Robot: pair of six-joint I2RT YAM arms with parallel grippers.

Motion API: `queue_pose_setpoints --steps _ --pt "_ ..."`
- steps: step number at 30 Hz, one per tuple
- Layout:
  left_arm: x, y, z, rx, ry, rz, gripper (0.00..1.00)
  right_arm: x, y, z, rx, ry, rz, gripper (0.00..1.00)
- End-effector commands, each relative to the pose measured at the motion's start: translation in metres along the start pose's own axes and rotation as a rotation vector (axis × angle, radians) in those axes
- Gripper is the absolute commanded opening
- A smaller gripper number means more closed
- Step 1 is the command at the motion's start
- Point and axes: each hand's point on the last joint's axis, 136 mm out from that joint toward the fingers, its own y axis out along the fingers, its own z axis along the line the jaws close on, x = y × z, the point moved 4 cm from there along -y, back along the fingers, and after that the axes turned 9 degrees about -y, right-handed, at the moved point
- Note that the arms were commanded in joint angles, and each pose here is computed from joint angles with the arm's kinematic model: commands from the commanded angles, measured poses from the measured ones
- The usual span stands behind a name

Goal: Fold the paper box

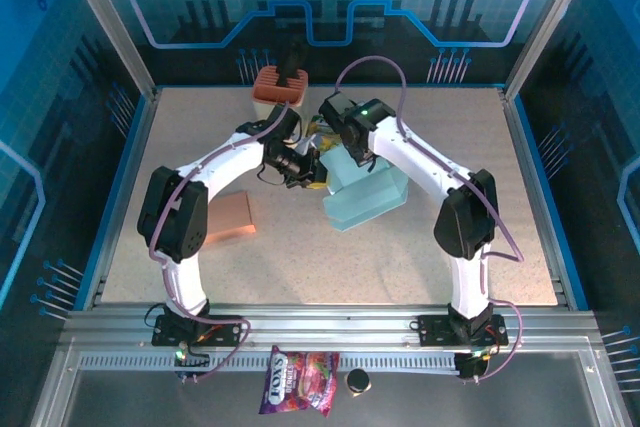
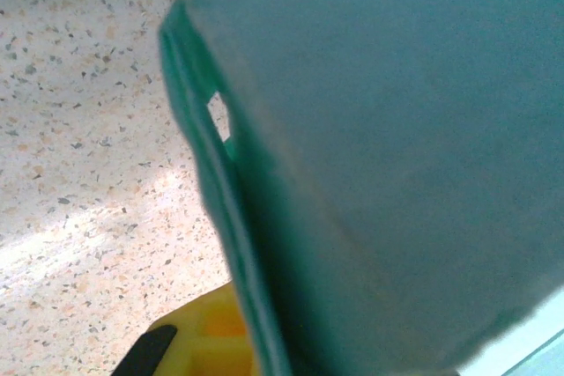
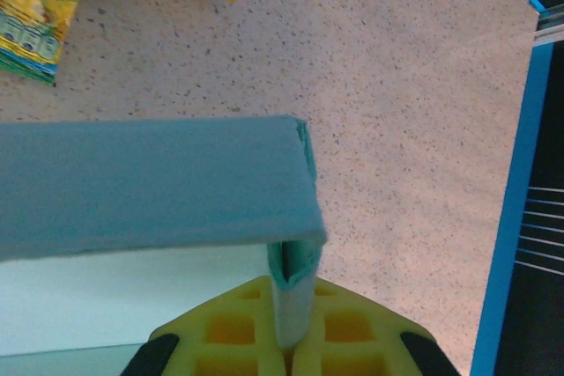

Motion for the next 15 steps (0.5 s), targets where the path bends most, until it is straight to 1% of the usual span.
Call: queue_pose_setpoints --steps 1,2,5,8,12,13,15 --pt "0.006 -0.005 -0.016 -0.035 0.028 -0.020 0.00 -0.008 0.001 0.000 -0.044 -0.017 0.034 0.00" --pt "0.006 -0.005 -0.015 -0.032 0.026 -0.019 0.00 -0.008 0.000 0.003 -0.006 -0.010 0.027 0.00" --pt "0.005 -0.003 -0.012 -0.022 0.019 -0.016 0.00 -0.012 -0.001 0.009 0.112 0.025 0.020 0.17" --pt "0.004 -0.001 -0.009 -0.013 0.012 -0.013 0.00 -0.021 0.008 0.015 0.185 0.039 0.046 0.25" --pt "0.004 0.000 -0.007 -0.008 0.008 -0.012 0.00 -0.036 0.020 0.020 0.213 0.057 0.087 0.25" --pt "0.004 0.000 -0.006 -0.007 0.007 -0.010 0.00 -0.038 0.022 0.021 0.212 0.058 0.092 0.24" --pt "0.004 0.001 -0.006 -0.007 0.004 -0.008 0.00 -0.040 0.023 0.019 0.187 0.060 0.094 0.09"
